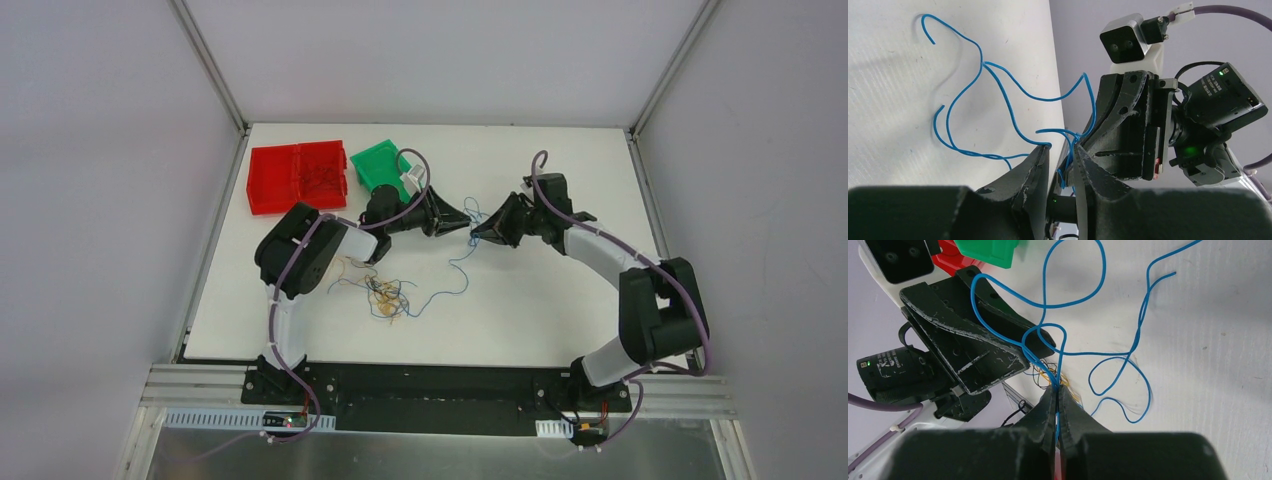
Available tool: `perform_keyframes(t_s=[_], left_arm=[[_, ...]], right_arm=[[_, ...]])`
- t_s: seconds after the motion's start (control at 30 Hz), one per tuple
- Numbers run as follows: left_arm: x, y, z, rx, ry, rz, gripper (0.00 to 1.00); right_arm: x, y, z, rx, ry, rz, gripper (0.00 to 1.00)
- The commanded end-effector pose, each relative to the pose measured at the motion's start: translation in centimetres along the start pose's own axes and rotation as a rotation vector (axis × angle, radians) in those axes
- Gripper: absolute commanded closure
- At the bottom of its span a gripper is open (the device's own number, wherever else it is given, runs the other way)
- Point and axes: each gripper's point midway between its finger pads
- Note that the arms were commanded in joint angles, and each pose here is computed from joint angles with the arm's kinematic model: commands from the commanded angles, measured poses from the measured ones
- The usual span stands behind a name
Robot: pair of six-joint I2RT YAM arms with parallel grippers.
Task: Untangle the cables
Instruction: Untie the cable.
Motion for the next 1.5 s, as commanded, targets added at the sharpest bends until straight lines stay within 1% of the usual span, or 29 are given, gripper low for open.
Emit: perform_keyframes(t_s=[0.0,0.27,0.43,0.5,0.63,0.7,0.77,0.87,0.97,1.03,1.07,1.1,1.17,1.23,1.37,1.47], left_arm=[[0.1,0.7,-2.1,-0.077,0.045,0.012,0.74],[-0.2,1.3,-2.0,-0.075,0.043,0.023,0.71],[-0.3,1.5,-1.6,-0.066,0.034,0.027,1.0],[-0.3,1.5,-1.6,-0.068,0.033,0.029,1.0],[-0.3,1.3,-1.6,-0.065,0.034,0.025,1.0],[-0.2,1.2,-1.6,-0.065,0.037,0.024,1.0],[0.1,0.9,-1.8,-0.07,0.04,0.023,1.0],[0.6,0.5,-2.9,-0.078,0.058,0.019,1.0],[1.2,0.2,-4.3,-0.077,0.094,0.019,1.0],[1.6,0.1,-5.4,-0.079,0.114,0.015,1.0],[1.7,0.0,-5.9,-0.083,0.122,0.013,1.0],[1.9,-0.1,-6.4,-0.088,0.125,0.01,1.0],[2.1,-0.2,-7.3,-0.101,0.127,0.004,1.0],[2.2,-0.3,-8.1,-0.113,0.133,-0.001,1.0],[2.2,-0.7,-9.4,-0.126,0.142,-0.01,1.0],[2.2,-1.2,-10.2,-0.129,0.152,-0.015,1.0]], right_arm=[[-0.1,-0.1,1.9,0.044,-0.004,0.034,1.0],[-0.8,0.5,1.7,0.041,0.002,0.078,1.0],[-1.1,0.2,2.1,0.055,-0.014,0.085,1.0],[-1.2,0.1,2.1,0.056,-0.023,0.087,0.98],[-1.3,-1.0,1.4,0.029,-0.04,0.065,0.63],[-1.2,-2.1,0.8,0.018,-0.061,0.025,0.52],[-0.9,-3.3,0.0,-0.011,-0.084,-0.023,0.47],[-0.6,-4.9,-1.1,-0.032,-0.122,-0.079,0.42],[-0.6,-5.6,-2.2,-0.031,-0.131,-0.136,0.31],[-1.0,-5.5,-2.5,0.021,-0.113,-0.163,0.26],[-1.6,-5.3,-3.1,0.037,-0.091,-0.173,0.21],[-1.8,-5.2,-2.4,0.08,-0.116,-0.204,0.2],[-2.3,-4.3,-2.1,0.073,-0.16,-0.263,0.2],[-2.9,-3.2,-1.6,0.07,-0.195,-0.295,0.2],[-3.1,-0.9,-0.9,0.105,-0.177,-0.327,0.24],[-2.6,0.2,0.3,0.145,-0.193,-0.369,0.27]])
Point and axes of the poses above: each gripper's point midway between its finger pads, its own y axis out along the fingers, its own z axis along the line the jaws close on, x = y × z, and after that the axes turned 11 degrees about y, right-handed
